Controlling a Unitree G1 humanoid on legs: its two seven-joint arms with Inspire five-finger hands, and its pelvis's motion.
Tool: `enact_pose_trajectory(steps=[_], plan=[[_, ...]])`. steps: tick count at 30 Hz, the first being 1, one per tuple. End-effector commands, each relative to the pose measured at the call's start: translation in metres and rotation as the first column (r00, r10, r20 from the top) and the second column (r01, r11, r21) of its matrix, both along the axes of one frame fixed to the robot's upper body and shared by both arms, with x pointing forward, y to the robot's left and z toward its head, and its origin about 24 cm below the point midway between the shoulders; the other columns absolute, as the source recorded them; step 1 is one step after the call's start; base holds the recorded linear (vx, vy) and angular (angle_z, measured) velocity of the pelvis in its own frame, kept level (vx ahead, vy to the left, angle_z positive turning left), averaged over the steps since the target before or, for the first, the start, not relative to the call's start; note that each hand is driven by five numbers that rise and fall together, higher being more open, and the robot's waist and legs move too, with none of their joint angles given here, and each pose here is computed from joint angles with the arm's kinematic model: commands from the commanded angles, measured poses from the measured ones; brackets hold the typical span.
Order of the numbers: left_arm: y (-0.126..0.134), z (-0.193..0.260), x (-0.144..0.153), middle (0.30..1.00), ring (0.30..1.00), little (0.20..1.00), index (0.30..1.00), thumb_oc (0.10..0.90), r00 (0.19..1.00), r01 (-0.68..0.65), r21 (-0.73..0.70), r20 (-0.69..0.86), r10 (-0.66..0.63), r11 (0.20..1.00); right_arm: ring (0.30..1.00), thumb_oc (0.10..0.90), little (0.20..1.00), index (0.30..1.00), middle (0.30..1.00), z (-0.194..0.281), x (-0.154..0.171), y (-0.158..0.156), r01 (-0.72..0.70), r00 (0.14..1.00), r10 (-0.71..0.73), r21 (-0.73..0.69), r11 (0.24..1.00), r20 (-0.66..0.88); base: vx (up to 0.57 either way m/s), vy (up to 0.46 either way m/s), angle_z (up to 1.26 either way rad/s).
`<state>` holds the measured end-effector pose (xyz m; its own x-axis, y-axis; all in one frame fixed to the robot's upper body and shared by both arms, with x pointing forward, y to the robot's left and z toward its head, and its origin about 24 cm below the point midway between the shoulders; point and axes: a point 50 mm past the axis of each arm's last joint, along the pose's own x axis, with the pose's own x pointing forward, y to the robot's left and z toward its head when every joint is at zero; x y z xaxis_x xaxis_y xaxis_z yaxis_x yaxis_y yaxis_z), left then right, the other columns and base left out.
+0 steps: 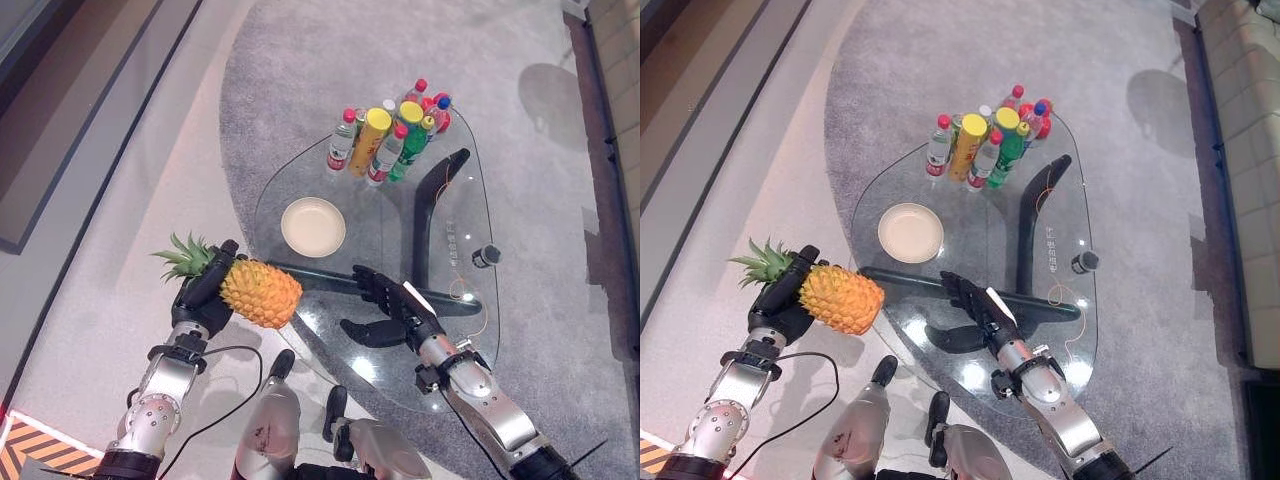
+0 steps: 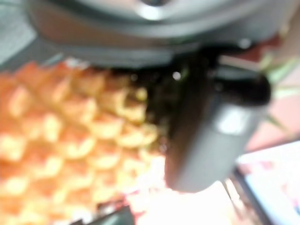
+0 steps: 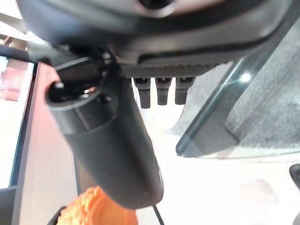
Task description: Pick up the fruit to the plate
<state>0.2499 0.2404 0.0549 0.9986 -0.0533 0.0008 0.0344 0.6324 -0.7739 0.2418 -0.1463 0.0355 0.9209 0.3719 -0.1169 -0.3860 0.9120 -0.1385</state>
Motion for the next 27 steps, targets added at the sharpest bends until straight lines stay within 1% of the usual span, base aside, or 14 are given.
enact_pose_trajectory(steps=[1, 7, 11, 16, 17, 20, 22, 25, 27], plan=[[0.003, 0.05, 0.006, 0.3, 0.3, 0.2, 0.3, 0.1, 0.957, 0.0, 0.023, 0.29, -0.007, 1.0, 0.9, 0.8, 0.9, 0.9, 0.9, 0.053, 0.001, 0.005, -0.078, 0.961, 0.063, 0.043, 0.996, 0.268, 0.0, 0.0, 0.0], [0.013, 0.059, 0.009, 0.3, 0.3, 0.2, 0.3, 0.1, 0.935, -0.129, 0.177, 0.349, 0.06, 0.976, 0.9, 0.8, 0.9, 0.9, 0.9, 0.044, -0.001, 0.015, -0.144, 0.97, 0.125, 0.081, 0.986, 0.208, 0.0, 0.0, 0.0], [0.015, 0.063, 0.011, 0.3, 0.3, 0.2, 0.3, 0.1, 0.924, -0.173, 0.218, 0.373, 0.082, 0.961, 0.9, 0.8, 0.9, 0.9, 0.9, 0.04, -0.002, 0.019, -0.164, 0.973, 0.146, 0.093, 0.982, 0.177, 0.01, 0.005, -0.01], [0.017, 0.08, 0.019, 0.3, 0.3, 0.2, 0.3, 0.1, 0.891, -0.264, 0.335, 0.444, 0.096, 0.904, 0.9, 0.8, 0.9, 0.9, 0.9, 0.027, -0.004, 0.029, -0.209, 0.975, 0.196, 0.128, 0.97, 0.108, 0.01, 0.007, -0.06], [0.018, 0.088, 0.022, 0.3, 0.3, 0.2, 0.3, 0.1, 0.874, -0.303, 0.379, 0.475, 0.097, 0.874, 0.9, 0.8, 0.9, 0.9, 0.9, 0.022, -0.004, 0.034, -0.221, 0.974, 0.211, 0.146, 0.964, 0.079, 0.0, 0.0, 0.0], [0.018, 0.098, 0.026, 0.3, 0.3, 0.2, 0.3, 0.1, 0.856, -0.34, 0.42, 0.509, 0.091, 0.841, 0.9, 0.8, 0.9, 0.9, 0.9, 0.018, -0.004, 0.038, -0.23, 0.973, 0.224, 0.159, 0.96, 0.057, 0.0, 0.0, 0.0], [0.019, 0.114, 0.032, 0.3, 0.3, 0.2, 0.3, 0.1, 0.822, -0.397, 0.458, 0.563, 0.086, 0.795, 0.9, 0.8, 0.9, 0.9, 0.9, 0.013, -0.003, 0.043, -0.24, 0.971, 0.238, 0.178, 0.954, 0.031, -0.07, 0.001, 0.0], [0.021, 0.145, 0.04, 0.3, 0.3, 0.2, 0.3, 0.1, 0.759, -0.496, 0.514, 0.648, 0.063, 0.7, 0.9, 0.8, 0.9, 0.9, 0.9, 0.004, -0.002, 0.052, -0.26, 0.964, 0.267, 0.21, 0.942, -0.006, -0.1, -0.006, -0.12], [0.023, 0.156, 0.043, 0.3, 0.3, 0.2, 0.3, 0.1, 0.74, -0.524, 0.519, 0.671, 0.058, 0.675, 0.9, 0.8, 0.9, 0.9, 0.9, 0.002, -0.001, 0.055, -0.268, 0.961, 0.277, 0.213, 0.94, -0.011, -0.08, -0.007, -0.17]])
